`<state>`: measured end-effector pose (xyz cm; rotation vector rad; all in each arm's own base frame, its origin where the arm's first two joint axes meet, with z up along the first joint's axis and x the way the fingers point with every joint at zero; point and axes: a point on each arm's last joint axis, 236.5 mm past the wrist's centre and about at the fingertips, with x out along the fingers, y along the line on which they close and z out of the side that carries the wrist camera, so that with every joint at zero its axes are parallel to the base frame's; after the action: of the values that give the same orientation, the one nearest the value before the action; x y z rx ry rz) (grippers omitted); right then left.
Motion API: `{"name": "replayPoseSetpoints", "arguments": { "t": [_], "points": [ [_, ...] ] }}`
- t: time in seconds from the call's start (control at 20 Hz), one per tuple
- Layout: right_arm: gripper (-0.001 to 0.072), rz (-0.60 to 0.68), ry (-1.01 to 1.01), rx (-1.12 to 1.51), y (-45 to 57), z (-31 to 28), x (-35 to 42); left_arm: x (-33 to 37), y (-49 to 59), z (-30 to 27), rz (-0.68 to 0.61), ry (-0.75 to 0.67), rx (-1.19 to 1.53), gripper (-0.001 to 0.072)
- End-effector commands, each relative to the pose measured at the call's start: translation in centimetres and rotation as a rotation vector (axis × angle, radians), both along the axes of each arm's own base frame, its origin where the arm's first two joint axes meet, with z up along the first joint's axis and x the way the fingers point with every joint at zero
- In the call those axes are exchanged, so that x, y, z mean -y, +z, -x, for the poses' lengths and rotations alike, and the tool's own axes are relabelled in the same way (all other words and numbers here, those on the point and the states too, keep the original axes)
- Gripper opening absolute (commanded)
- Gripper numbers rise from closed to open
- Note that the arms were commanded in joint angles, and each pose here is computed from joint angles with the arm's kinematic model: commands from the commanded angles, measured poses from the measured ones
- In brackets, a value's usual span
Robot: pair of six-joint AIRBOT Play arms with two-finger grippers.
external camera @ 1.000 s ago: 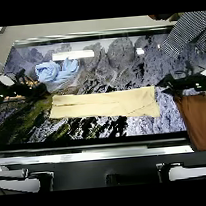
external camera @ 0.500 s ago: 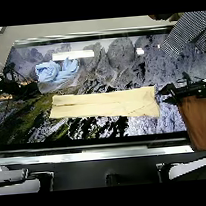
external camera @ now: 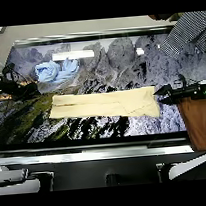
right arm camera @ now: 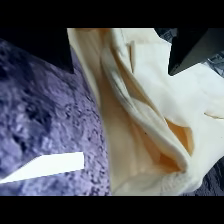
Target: Fold the clothes and pants, and hang the long-sleeved shirts on hangers.
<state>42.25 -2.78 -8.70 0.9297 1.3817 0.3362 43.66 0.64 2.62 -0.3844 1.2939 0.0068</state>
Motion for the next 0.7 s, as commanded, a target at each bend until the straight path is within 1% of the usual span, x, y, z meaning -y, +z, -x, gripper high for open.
{"name": "replayPoseSetpoints", "arguments": {
  "t": [0.0,0.15,0.2,0.3,0.35,0.4,0.45,0.5,0.55,0.6,0.65],
  "points": [
    [0.0671,0.029,0.052,0.002,-0.9,-0.2,-1.8,0.0,0.0,0.0,0.002,0.009,-0.003,0.0332],
    [0.0656,0.061,0.127,-0.030,-1.8,0.4,-4.2,0.0,0.0,0.0,0.003,0.013,-0.005,0.0332],
    [0.0604,0.075,0.145,-0.043,-2.1,0.7,-4.6,0.0,0.0,0.0,0.003,0.013,-0.005,0.0332],
    [0.0436,0.079,0.156,-0.050,-2.1,0.8,-5.1,0.0,0.0,0.0,0.005,0.013,-0.005,0.0332],
    [0.0301,0.068,0.144,-0.052,-1.9,0.7,-5.3,0.2,0.0,0.1,0.013,0.012,-0.006,0.0331],
    [0.0147,0.067,0.135,-0.050,-1.6,0.6,-5.1,0.6,0.1,0.0,0.032,0.011,-0.004,0.0314],
    [0.0031,0.072,0.135,-0.039,-1.0,0.5,-5.1,1.3,0.3,-0.1,0.062,0.011,0.002,0.0313],
    [0.0027,0.078,0.118,-0.033,-0.1,0.3,-5.0,2.2,0.6,-0.3,0.100,0.011,0.010,0.0302],
    [0.0027,0.088,0.092,-0.029,1.1,0.0,-4.8,3.2,0.9,-0.5,0.131,0.006,0.018,0.0128],
    [0.0026,0.103,0.066,-0.012,2.7,-0.4,-4.6,4.4,1.0,-0.7,0.153,-0.008,0.023,0.0014],
    [0.0026,0.113,0.044,0.010,4.5,-0.8,-4.4,5.7,0.9,-0.9,0.165,-0.023,0.027,0.0014]
  ]
}}
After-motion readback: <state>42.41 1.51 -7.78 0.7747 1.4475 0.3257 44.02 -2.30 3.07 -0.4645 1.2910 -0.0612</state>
